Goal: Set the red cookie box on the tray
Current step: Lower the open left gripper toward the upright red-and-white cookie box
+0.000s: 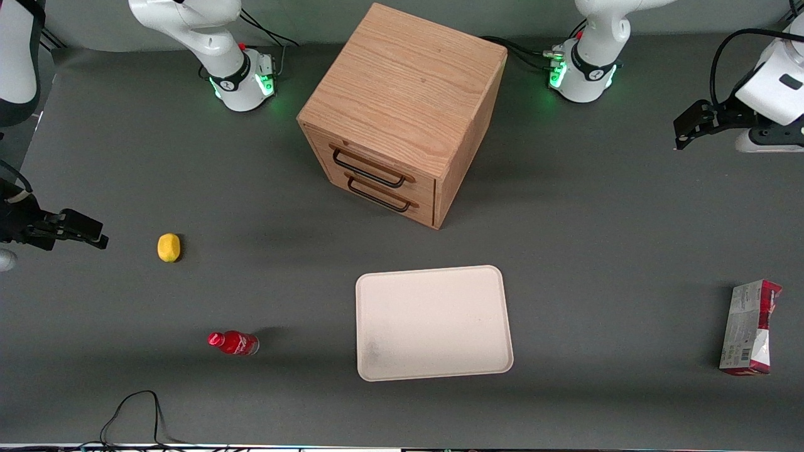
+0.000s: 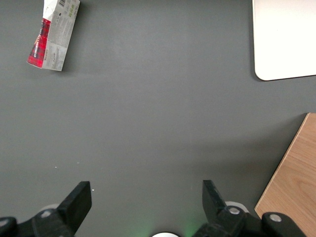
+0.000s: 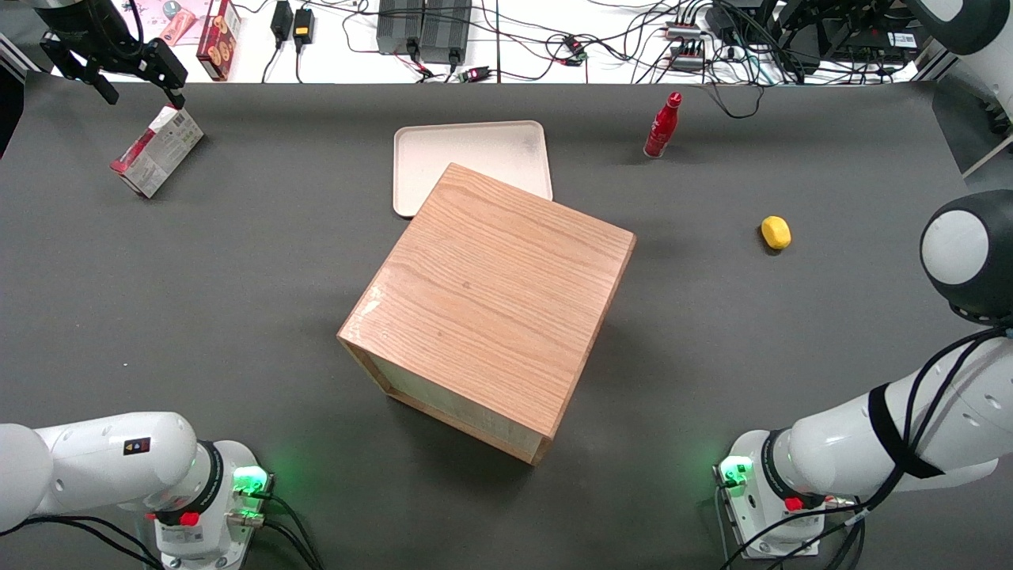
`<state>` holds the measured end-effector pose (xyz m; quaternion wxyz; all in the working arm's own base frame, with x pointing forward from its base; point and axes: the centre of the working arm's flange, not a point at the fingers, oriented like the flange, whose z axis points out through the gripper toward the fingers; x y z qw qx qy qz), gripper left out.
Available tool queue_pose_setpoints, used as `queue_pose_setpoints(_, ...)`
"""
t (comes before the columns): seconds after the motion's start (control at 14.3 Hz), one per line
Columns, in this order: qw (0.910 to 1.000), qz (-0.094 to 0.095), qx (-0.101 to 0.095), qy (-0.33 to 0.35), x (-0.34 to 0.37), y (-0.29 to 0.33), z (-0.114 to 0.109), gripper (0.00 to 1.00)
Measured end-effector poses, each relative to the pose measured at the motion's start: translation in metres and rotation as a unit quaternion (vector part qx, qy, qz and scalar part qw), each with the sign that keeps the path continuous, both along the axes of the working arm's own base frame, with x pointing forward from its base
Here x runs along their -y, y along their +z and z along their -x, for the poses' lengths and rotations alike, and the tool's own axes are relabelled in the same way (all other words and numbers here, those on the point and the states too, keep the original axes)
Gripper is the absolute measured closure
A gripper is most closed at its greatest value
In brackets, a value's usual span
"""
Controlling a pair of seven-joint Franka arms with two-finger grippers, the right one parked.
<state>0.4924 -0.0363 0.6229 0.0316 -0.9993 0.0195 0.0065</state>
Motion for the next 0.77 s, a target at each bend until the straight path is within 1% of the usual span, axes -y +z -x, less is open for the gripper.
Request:
queue_pose_setpoints(0.21,1.0000,0.003,0.001,0.000,0.001,0.000,0.000,0.00)
queue_pose_setpoints(0.42,0.9998,0.008,0.016,0.001,-0.001,0.000,-0.005,0.00)
queue_pose_setpoints(0.49,0.9998,0.010,0.017,0.001,-0.007,-0.003,-0.009,0.00)
queue_pose_setpoints(0.63,0.9997,0.018,0.013,-0.014,-0.033,-0.015,-0.025,0.00)
queue_pose_setpoints(0.77,0.9988,0.028,0.002,-0.041,-0.078,-0.036,-0.055,0.00)
